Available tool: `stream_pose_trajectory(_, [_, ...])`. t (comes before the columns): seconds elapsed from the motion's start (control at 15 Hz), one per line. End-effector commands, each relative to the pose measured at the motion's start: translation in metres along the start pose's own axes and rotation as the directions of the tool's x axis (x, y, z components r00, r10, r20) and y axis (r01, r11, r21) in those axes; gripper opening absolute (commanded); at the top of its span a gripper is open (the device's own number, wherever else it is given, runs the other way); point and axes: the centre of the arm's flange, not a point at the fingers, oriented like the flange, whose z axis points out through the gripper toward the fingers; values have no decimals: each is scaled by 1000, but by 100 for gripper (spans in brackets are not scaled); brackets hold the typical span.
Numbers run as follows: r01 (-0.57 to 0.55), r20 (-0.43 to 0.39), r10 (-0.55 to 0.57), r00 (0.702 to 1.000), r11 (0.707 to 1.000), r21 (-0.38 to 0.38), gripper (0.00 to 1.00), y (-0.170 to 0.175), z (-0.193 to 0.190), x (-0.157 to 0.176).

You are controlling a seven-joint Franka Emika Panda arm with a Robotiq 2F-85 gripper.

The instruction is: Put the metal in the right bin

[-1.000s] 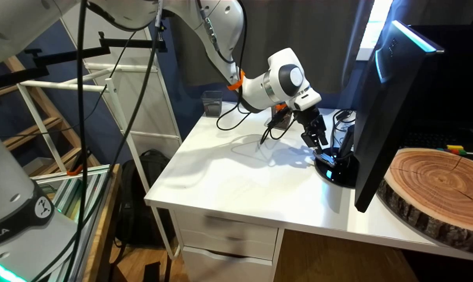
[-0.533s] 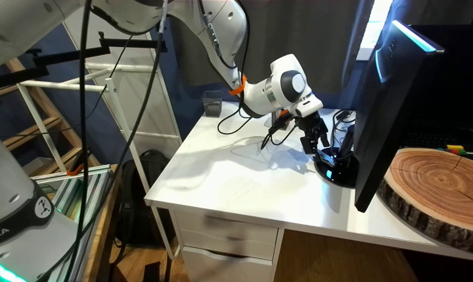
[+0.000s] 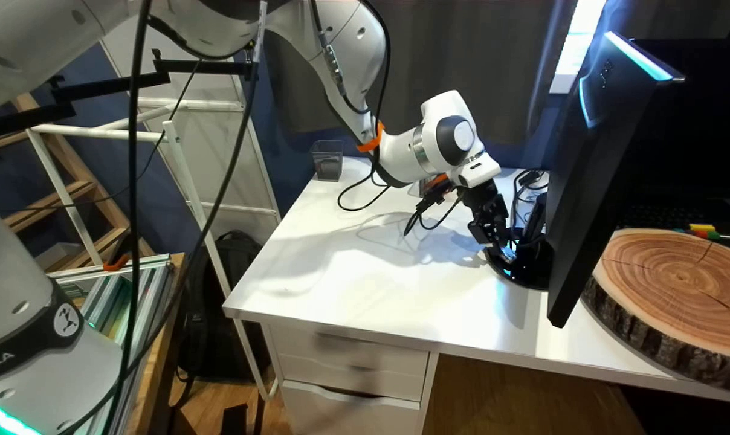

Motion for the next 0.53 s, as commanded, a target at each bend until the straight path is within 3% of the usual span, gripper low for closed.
stream_pose_trajectory(0.0, [-9,7,9,1000,1000,-11,24,-7,1,-4])
stream_pose_trajectory(0.13, [-6,18,7,1000,1000,-11,12,-9,0,-9])
stream_pose_trajectory(0.4, [19,-14,-18,1000,999,40,6,-24,-32,-8])
stream_pose_trajectory(0.47, [18,-11,-18,1000,998,53,0,-26,-35,-8])
